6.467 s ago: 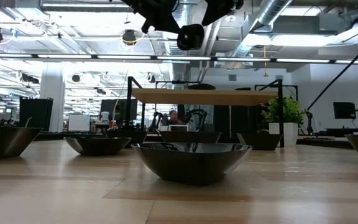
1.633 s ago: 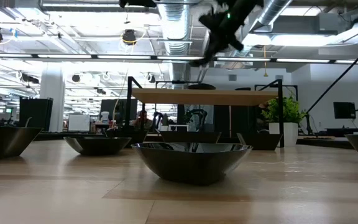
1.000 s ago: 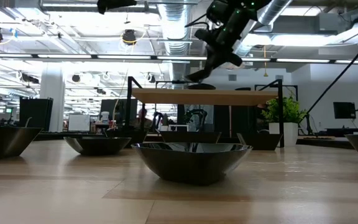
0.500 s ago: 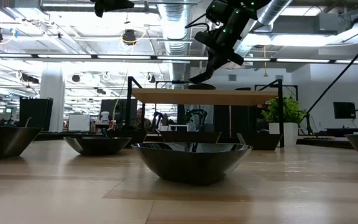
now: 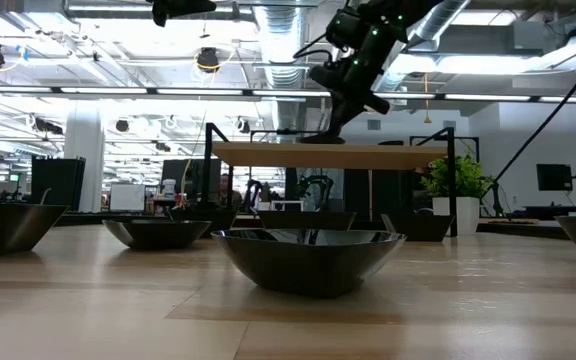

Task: Pick & Place Mini shaped plates
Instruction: Stack the leaf-shaped plate on top of the leaf-shaped plates on the shelf

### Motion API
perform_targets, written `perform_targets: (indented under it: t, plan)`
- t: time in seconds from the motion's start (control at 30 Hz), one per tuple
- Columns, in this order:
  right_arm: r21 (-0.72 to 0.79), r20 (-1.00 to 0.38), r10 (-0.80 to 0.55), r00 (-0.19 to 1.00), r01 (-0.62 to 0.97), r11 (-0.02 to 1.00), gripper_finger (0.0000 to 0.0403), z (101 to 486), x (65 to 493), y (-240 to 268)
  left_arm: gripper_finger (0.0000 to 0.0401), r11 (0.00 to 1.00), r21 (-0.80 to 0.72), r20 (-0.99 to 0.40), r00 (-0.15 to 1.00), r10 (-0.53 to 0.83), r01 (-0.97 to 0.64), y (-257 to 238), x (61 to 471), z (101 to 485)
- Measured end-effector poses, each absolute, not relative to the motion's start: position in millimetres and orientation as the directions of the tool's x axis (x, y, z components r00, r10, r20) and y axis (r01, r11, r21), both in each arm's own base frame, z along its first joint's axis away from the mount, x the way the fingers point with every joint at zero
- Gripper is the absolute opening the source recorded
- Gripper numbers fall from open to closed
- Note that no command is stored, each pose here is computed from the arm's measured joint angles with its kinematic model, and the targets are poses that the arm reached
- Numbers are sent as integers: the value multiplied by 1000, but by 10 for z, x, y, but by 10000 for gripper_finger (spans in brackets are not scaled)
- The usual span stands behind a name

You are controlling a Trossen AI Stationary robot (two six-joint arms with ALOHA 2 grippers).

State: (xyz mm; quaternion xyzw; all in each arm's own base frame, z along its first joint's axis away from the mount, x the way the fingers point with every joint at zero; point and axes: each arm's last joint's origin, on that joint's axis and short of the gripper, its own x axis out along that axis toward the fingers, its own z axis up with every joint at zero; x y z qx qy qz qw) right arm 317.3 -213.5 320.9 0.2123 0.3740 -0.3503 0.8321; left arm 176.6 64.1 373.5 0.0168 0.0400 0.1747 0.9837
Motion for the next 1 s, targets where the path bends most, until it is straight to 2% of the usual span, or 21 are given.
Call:
perform_targets:
  t: [0.1, 1.0]
  plan:
    - [73, -785, -428, 449, 752, 655, 0, 3187, 3154, -2144, 192, 938, 47, -73, 936, 345, -343, 641, 1767, 3734]
    - [111, -761, -417, 498, 732, 672, 8, 3209, 3187, -2163, 192, 938, 55, -69, 936, 345, -342, 642, 1766, 3739]
